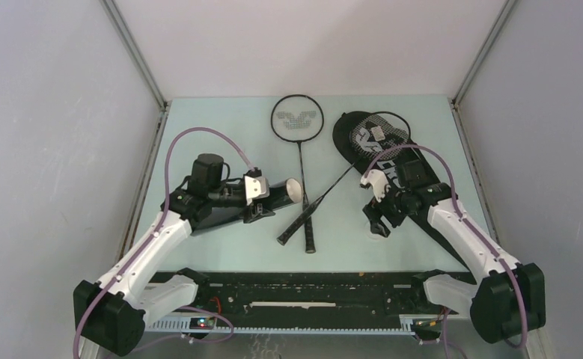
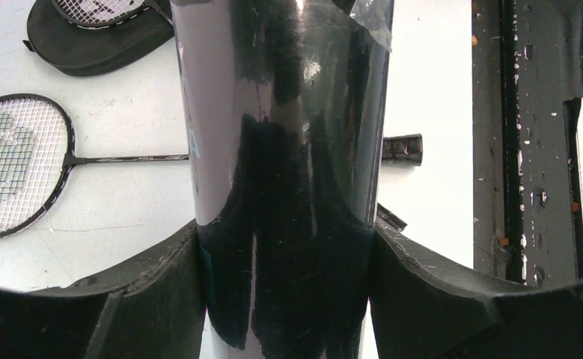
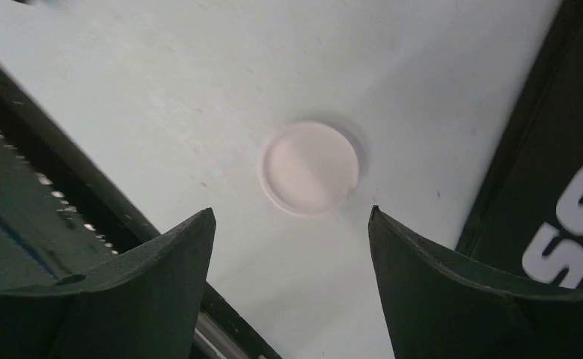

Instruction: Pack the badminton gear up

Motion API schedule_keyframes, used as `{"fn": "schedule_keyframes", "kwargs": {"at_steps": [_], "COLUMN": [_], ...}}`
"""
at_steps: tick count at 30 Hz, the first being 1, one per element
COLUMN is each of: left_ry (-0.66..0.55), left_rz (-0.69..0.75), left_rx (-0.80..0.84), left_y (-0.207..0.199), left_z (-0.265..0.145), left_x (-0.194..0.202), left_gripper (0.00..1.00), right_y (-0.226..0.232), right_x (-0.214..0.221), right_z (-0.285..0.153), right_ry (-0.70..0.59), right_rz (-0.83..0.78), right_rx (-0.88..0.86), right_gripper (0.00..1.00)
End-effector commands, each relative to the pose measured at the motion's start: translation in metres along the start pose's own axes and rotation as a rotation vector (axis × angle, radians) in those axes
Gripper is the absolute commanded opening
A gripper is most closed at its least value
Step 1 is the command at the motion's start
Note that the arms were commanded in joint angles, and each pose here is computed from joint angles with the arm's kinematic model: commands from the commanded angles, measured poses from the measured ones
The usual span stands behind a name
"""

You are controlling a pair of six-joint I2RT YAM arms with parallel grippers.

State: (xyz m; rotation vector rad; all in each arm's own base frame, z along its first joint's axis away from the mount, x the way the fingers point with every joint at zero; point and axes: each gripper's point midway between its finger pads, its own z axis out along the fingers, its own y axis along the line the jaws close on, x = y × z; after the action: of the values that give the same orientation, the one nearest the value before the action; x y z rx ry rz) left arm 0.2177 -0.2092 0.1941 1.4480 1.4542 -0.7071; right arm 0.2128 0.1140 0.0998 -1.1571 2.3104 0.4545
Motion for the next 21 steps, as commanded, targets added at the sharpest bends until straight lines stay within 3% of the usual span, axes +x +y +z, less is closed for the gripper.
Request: {"fn": "schedule_keyframes", "kwargs": {"at_steps": [1, 8, 13, 21], "left_ry": [-0.020, -0.012, -0.006, -0.004], "left_rz": [0.081, 0.088, 0.089, 0.087], "left_rx": [-0.015, -0.024, -0.026, -0.029], "left_y": [0.003, 0.003, 0.003, 0.003], "left_z": [-0.006, -0.007, -0.007, -0.007], "left_x": [-0.011, -0.009, -0.007, -0.007], "left_gripper": [0.21, 0.21, 0.21, 0.21], "right_y": [-0.037, -0.032, -0.008, 0.009], "right_x": [0.018, 0.038, 0.036, 0.050], "right_z": [-0.001, 0.018, 0.023, 0.038], "right_ry": [0.076, 0.166, 0.150, 0.255], "right_rz": [0.039, 0.036, -0.087, -0.195], "right_rx": [0.167, 0.087, 0.003, -0.037], "right_gripper": [0.81, 0.69, 0.64, 0.57]}}
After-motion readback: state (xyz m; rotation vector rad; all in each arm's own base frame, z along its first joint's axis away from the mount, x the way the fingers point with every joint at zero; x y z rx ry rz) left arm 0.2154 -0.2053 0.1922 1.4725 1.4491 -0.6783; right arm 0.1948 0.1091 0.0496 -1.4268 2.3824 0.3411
